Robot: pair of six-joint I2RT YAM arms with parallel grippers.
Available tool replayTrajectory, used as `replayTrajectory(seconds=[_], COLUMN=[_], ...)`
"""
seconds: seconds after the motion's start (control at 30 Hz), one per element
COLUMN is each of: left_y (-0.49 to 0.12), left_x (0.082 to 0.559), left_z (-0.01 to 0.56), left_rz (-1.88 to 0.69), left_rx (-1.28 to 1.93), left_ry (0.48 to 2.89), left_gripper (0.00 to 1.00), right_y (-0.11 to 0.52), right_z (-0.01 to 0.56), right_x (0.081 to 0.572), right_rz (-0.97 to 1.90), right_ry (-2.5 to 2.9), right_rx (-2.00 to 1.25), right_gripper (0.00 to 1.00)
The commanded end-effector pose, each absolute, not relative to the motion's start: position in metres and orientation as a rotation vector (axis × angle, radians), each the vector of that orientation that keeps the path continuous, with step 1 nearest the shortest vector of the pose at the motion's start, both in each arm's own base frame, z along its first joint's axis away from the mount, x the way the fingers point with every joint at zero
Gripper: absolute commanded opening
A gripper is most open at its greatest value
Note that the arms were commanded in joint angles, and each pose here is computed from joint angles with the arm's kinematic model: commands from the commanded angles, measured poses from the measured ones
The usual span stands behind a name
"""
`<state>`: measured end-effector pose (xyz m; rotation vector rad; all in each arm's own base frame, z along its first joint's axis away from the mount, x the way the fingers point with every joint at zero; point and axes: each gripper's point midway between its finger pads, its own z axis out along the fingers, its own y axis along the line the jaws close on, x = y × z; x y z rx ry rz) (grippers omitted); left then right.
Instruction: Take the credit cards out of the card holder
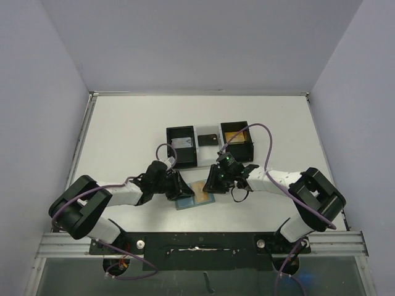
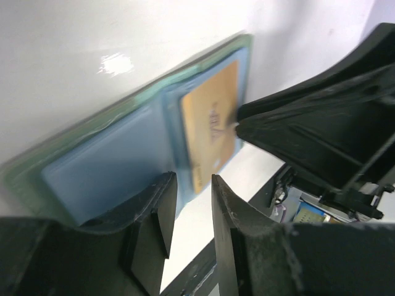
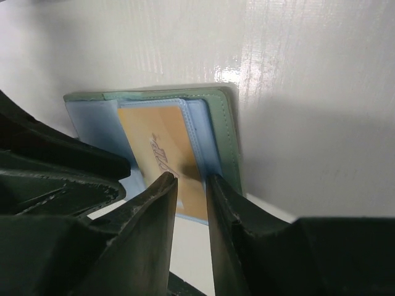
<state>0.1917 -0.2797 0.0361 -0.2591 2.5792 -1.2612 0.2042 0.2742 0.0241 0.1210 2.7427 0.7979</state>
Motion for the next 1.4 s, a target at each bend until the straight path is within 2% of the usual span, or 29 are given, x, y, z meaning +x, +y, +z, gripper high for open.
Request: replayTrajectory(seconds=[0.0,0.13,0.37,0.53,0.87,1.37], left_y=[-0.273,-0.272,-0.286,-0.288,-0.287,-0.258], left_x=[0.196,0.196,0.197,0.195,0.194,0.187], left_z=[0.029,0.023,0.023,0.027,0.029,0.025], left_rz=[-1.225,-1.23,-1.398,-1.468,-1.453,-1.356], left_rx=[-0.342,-0.372,-0.437,-0.456,-0.435,-0.441], left_ry=[2.545,2.538,2.479,2.435,2.447,2.473], left_gripper=[0.29,0.3,0.29,0.19,0.03,0.04], right_y=[0.276,0.278,0.282,0.282,0.272,0.269], right_z=[0.016,0.015,0.014,0.01,0.004,0.003], right_x=[0.2,0.2,0.194,0.188,0.191,0.193], right_rz=[0.782,0.79,0.834,0.846,0.759,0.719], right_ry=[2.787,2.792,2.806,2.827,2.845,2.849], right_rx=[0.087,0.073,0.032,0.012,0.047,0.069], right_gripper=[0.28,0.28,0.27,0.27,0.26,0.26])
